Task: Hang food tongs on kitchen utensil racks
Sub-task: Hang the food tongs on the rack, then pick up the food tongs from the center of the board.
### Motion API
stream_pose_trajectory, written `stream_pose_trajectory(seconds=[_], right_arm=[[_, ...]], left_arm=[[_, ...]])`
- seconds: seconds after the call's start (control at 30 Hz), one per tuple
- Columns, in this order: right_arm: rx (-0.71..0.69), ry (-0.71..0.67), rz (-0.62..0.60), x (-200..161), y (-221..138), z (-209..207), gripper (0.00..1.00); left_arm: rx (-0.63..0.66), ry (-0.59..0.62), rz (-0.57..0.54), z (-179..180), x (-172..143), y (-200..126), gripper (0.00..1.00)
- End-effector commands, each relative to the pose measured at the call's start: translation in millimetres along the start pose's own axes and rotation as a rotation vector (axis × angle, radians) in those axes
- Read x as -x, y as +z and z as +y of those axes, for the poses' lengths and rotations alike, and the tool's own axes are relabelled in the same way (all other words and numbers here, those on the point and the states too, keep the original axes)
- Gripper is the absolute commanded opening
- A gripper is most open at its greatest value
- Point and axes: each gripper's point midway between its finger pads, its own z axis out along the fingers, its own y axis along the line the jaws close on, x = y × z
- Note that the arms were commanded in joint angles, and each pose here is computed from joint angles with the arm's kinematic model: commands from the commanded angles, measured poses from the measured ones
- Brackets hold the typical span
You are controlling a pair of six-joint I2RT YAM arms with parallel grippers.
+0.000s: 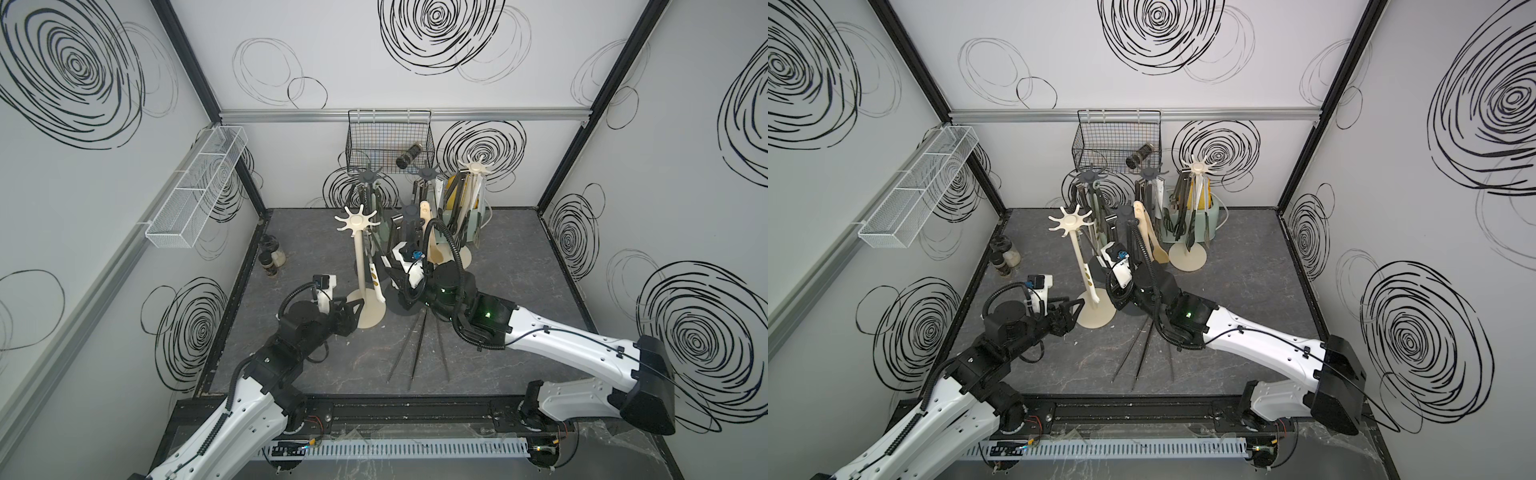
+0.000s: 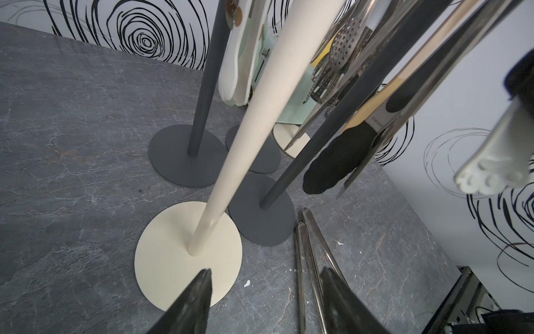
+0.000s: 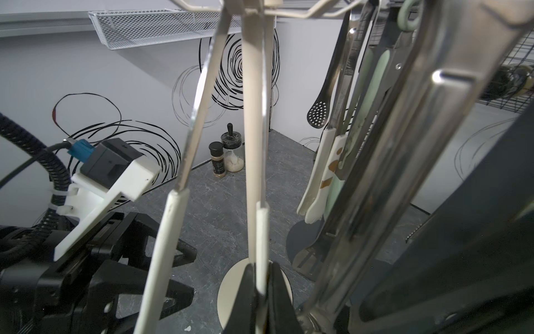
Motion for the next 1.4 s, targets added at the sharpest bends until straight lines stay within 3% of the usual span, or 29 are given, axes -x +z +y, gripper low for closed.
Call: stream_pose_trajectory(seconds=[0.0, 0.47, 0.77, 1.07, 1.37], right_arm=[[-0.048, 0.014, 0.031, -24, 5, -4, 0.00], [-0.100, 0.019, 0.100, -55, 35, -2, 0.09], [-0.140, 0.033, 0.107, -56, 32, -10, 0.20], [-0.126, 0.055, 0.084, -42, 3, -14, 0.27], [-0.249, 0.084, 0.024, -24, -54, -50, 0.33]], left_arm=[[-0.026, -0.016, -0.044, -5, 10, -1, 0.64], [-0.026, -0.015, -0.045, -4, 10, -1, 0.64], [-0.024, -0.010, -0.037, -6, 11, -2, 0.63], [-0.040, 0.013, 0.036, -22, 3, -8, 0.58], [-0.004, 0.060, 0.235, -43, -46, -5, 0.53]])
